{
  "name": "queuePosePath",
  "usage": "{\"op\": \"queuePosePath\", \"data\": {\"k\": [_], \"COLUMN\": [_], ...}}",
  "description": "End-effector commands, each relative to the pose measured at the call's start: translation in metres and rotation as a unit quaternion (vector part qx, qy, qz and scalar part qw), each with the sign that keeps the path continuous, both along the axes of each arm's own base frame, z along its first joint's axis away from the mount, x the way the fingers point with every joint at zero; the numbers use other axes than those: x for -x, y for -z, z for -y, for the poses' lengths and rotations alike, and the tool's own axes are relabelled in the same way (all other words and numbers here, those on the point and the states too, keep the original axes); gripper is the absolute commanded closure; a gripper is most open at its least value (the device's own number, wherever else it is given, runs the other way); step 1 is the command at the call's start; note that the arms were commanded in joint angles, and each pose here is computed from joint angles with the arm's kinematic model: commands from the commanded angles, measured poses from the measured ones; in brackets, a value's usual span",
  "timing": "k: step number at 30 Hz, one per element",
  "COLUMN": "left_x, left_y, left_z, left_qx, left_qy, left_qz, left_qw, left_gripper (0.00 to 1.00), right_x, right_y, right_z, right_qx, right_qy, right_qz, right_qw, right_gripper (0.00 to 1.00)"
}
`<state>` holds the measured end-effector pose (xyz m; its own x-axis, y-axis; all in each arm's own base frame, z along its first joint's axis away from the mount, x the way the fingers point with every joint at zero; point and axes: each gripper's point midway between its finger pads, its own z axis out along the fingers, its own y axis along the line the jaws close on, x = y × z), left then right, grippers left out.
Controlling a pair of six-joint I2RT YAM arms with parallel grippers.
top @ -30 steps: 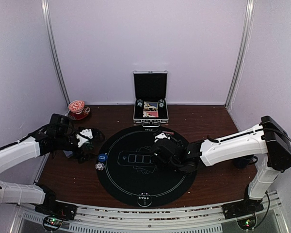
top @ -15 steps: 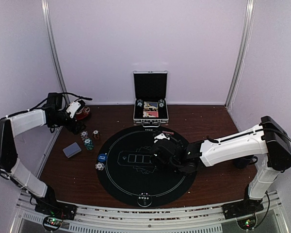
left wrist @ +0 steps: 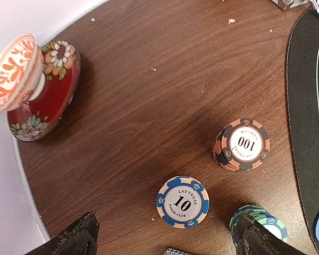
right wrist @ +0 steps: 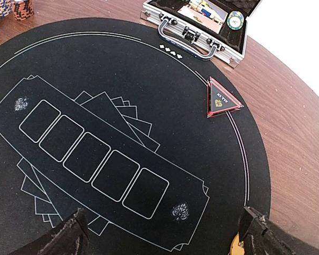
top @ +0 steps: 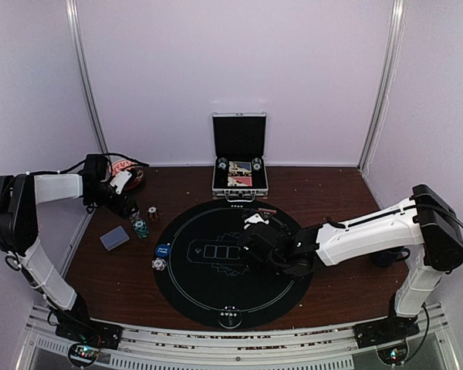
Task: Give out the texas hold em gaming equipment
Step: Pick up the pile of poker chips from the pile of poker chips.
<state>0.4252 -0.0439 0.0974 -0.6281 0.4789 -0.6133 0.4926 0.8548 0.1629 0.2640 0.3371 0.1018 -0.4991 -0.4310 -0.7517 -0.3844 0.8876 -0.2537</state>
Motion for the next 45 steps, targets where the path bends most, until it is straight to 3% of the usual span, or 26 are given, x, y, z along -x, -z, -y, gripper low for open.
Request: {"op": "queuePosePath", "data": {"k": [1,21,45], "left_x": [-0.011,-0.014,-0.017], "left_y": [0.006,0.034,0.037], "left_z": [-0.002,0.003,0.009], "left_qx": [0.004,0.009,0.023], "left_qy": [-0.004,0.008,0.022], "left_qz": [0.005,-0.025,-0.024], "left_qw": [1.0,1.0,0.999], "left_gripper": [0.09,0.21,0.38], "right_x": [0.0,0.0,0.001], "right_y": [0.001,0.001,0.002], "right_z": [0.0,0.0,-0.001], "right_qx": [0.006,0.007,0.009], "right_qy": [0.003,0.002,0.002], "right_qz": [0.006,0.006,0.006], "right_qw": [1.0,1.0,1.0], "right_gripper": [0.0,0.0,0.0]}}
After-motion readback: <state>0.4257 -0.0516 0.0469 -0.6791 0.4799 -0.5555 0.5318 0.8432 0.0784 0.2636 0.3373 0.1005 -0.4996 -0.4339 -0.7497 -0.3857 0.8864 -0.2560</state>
